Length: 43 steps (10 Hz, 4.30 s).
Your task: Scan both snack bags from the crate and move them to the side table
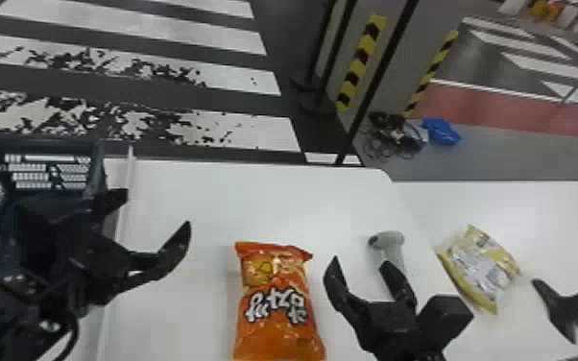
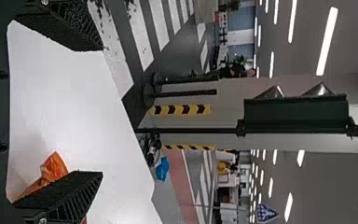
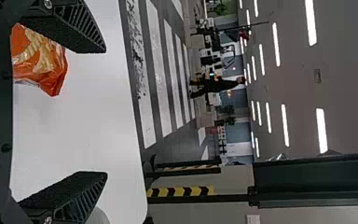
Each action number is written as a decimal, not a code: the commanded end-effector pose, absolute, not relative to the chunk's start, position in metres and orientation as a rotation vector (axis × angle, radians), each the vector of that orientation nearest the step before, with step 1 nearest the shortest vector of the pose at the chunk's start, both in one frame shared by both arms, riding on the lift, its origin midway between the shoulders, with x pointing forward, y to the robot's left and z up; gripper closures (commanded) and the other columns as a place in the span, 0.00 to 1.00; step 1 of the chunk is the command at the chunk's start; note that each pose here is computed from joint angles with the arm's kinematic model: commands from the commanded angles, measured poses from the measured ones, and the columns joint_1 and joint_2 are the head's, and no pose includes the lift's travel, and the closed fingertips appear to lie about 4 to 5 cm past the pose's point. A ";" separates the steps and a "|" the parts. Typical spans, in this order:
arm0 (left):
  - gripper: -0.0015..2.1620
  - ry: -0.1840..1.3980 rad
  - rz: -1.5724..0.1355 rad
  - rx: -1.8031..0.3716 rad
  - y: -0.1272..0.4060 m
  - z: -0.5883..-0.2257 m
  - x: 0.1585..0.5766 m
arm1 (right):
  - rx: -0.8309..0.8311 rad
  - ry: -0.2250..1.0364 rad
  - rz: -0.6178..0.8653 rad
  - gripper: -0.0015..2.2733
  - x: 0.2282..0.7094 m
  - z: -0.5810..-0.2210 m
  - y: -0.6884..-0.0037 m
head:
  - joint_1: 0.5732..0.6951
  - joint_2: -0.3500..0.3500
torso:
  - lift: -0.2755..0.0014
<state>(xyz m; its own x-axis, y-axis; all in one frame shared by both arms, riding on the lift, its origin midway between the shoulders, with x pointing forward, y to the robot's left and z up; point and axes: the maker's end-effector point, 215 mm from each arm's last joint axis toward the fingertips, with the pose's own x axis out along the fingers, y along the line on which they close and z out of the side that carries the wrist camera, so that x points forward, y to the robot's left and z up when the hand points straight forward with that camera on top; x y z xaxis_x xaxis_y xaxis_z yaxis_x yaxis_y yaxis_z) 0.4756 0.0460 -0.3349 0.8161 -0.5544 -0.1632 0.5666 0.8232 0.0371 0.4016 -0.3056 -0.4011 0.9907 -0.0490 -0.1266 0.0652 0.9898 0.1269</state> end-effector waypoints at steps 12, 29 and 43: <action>0.04 0.042 -0.279 -0.051 0.247 -0.317 0.448 | 0.596 0.782 0.282 0.03 0.327 -0.457 -0.238 | 1.00 0.54 | 0.64; 0.04 0.074 -0.294 -0.067 0.242 -0.335 0.448 | 0.848 0.842 0.329 0.42 0.332 -0.513 -0.244 | 1.00 0.49 | 0.64; 0.04 0.079 -0.294 -0.062 0.243 -0.338 0.449 | 0.543 0.699 0.245 0.99 0.388 -0.425 -0.318 | 1.00 0.40 | 0.64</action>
